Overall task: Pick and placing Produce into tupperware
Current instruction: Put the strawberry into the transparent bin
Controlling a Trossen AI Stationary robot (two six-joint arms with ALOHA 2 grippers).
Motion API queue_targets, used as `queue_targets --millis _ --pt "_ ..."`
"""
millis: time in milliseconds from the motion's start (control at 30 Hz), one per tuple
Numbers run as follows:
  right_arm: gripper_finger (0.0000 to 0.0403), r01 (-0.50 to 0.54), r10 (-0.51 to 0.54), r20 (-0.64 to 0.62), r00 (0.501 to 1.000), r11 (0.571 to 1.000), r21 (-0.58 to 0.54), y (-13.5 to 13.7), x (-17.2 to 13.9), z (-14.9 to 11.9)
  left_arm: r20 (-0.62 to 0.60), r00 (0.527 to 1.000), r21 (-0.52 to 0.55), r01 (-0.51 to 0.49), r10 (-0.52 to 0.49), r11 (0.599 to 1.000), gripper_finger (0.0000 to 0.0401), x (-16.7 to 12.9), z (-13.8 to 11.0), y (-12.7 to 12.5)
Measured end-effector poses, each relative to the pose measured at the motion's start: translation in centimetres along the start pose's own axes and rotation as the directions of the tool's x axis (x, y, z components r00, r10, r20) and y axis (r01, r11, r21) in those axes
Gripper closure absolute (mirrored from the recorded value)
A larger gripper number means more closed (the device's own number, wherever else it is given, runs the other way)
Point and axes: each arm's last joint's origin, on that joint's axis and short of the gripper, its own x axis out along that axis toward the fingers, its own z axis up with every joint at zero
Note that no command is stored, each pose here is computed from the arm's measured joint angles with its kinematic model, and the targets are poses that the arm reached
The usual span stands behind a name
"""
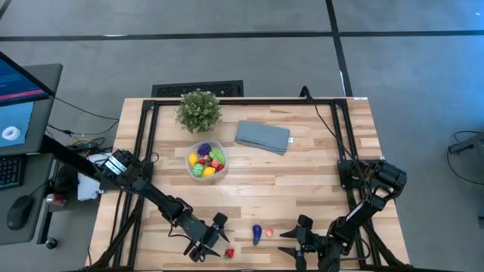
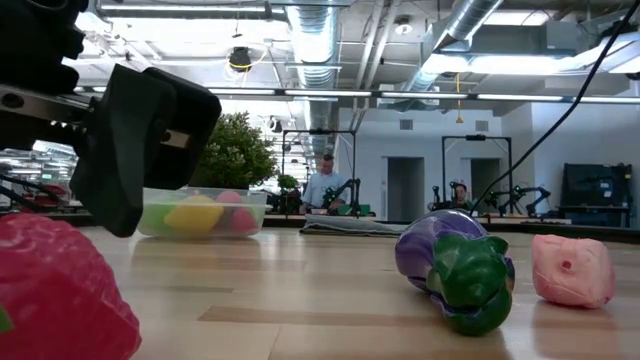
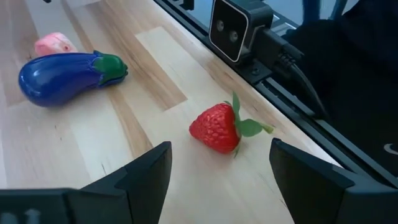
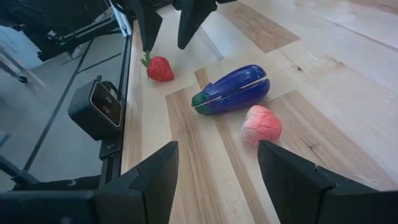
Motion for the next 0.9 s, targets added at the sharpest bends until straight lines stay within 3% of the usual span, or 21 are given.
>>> queue_targets --millis 333,533,900 --pt "0.0159 0.000 0.000 0.000 1.000 1.000 0.000 0.0 0.0 0.0 0.013 1.000 0.037 0.000 -0.001 0.999 0.0140 0.5 0.5 0.0" --pt "0.0159 -0.004 0.004 0.003 1.000 1.000 0.007 0.1 0.0 0.0 -0.040 0.999 0.039 0.014 -0.013 0.999 0.0140 2.3 -0.6 0.3" --pt "0.0159 -0.004 0.004 -0.003 1.000 1.000 0.002 0.0 0.1 -0.2 0.008 0.999 0.044 0.033 -0.033 0.999 0.0140 2.7 -0.1 0.7"
